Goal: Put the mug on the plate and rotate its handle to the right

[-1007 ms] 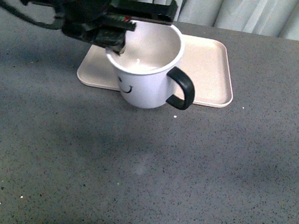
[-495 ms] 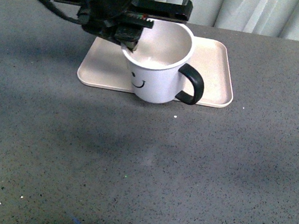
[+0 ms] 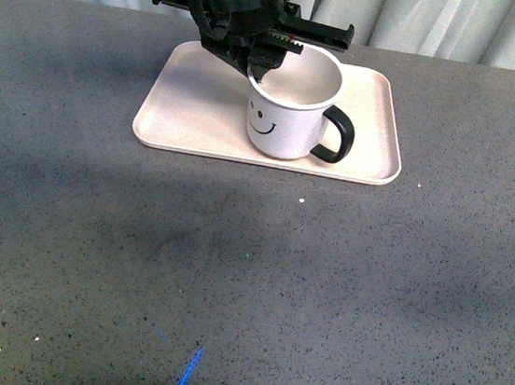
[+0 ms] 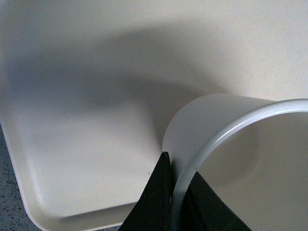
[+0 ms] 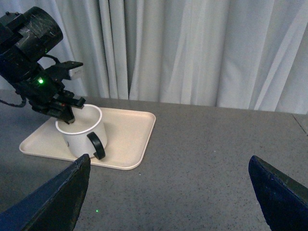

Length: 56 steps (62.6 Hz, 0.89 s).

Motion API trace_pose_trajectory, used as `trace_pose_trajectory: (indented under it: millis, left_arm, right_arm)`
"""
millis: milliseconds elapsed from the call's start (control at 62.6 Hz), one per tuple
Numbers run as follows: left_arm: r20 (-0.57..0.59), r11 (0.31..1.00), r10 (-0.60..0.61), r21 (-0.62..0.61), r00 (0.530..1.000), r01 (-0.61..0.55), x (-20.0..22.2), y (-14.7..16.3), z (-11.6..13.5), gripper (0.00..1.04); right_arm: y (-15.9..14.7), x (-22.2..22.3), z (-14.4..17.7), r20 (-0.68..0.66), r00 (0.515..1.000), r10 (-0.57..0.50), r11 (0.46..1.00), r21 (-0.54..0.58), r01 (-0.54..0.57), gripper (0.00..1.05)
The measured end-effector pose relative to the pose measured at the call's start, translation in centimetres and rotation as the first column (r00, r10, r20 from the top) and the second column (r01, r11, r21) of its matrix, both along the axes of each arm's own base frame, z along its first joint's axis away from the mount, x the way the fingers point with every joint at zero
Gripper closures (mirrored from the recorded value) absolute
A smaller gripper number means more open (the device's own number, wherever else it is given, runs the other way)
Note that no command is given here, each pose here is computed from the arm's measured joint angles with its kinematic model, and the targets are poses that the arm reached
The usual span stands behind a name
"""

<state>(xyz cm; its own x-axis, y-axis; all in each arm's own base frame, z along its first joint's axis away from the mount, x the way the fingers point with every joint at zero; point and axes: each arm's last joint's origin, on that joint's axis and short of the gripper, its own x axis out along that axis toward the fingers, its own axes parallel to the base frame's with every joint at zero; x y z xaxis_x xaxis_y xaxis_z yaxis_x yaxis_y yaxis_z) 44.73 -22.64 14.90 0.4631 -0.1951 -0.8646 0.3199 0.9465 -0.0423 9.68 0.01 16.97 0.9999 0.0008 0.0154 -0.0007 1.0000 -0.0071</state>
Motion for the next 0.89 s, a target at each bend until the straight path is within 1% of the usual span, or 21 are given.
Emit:
trace_pose_trajectory:
  millis: [112,367,399,415,447,495,575,623,655,703,735,783,895]
  left_arm:
    - [-0.008,1.000,-0.001,0.011,1.000,0.001,0.2,-0.1,-0.5,1.03]
    - [-0.002,1.000,-0.001,0.019,1.000,0.001,0.4,-0.2,-0.6,1.03]
    - [-0.002,1.000,-0.002,0.019,1.000,0.002,0.5,-0.2,-0.6,1.00]
    - [-0.002,1.000,-0.003,0.020,1.000,0.003,0.5,-0.2,-0.6,0.96]
    - [-0.002,1.000,-0.004,0.019,1.000,0.004,0.5,-0.2,-0.6,0.93]
    - [-0.004,1.000,-0.009,0.017,1.000,0.009,0.5,-0.2,-0.7,0.84]
    - [-0.002,1.000,-0.017,0.010,1.000,0.017,0.5,-0.3,-0.7,0.73]
    - [0.005,1.000,-0.021,0.005,1.000,0.021,0.6,-0.3,-0.7,0.64]
    - [0.009,1.000,-0.023,0.000,1.000,0.023,0.6,-0.3,-0.6,0.60]
    - [0.019,1.000,-0.027,-0.005,0.999,0.027,0.6,-0.3,-0.5,0.52]
    - [0.022,1.000,-0.027,-0.006,0.999,0.027,0.6,-0.2,-0.5,0.48]
    - [0.031,0.999,-0.030,-0.017,0.999,0.031,0.4,0.1,-0.3,0.39]
    - [0.062,0.998,-0.030,-0.045,0.998,0.033,-0.1,1.1,0.7,0.23]
  right_arm:
    - [0.0,0.0,0.0,0.000,1.000,0.000,1.000,0.000,0.000,0.09]
    - [0.0,0.0,0.0,0.000,1.000,0.000,1.000,0.000,0.000,0.09]
    - [0.0,0.0,0.0,0.000,1.000,0.000,1.000,0.000,0.000,0.09]
    - [0.0,0.0,0.0,0.000,1.000,0.000,1.000,0.000,0.000,0.09]
    - [0.0,0.0,0.0,0.000,1.000,0.000,1.000,0.000,0.000,0.09]
    - [0.0,0.0,0.0,0.000,1.000,0.000,1.000,0.000,0.000,0.09]
    - [0.0,0.0,0.0,0.000,1.000,0.000,1.000,0.000,0.000,0.09]
    - [0.0,0.0,0.0,0.000,1.000,0.000,1.000,0.000,0.000,0.09]
    - [0.0,0.0,0.0,0.000,1.000,0.000,1.000,0.000,0.000,0.09]
    - [0.0,0.0,0.0,0.000,1.000,0.000,1.000,0.000,0.000,0.09]
    - [0.0,0.0,0.0,0.000,1.000,0.000,1.000,0.000,0.000,0.09]
    - [0.0,0.0,0.0,0.000,1.000,0.000,1.000,0.000,0.000,0.09]
    - [0.0,0.0,0.0,0.000,1.000,0.000,1.000,0.000,0.000,0.09]
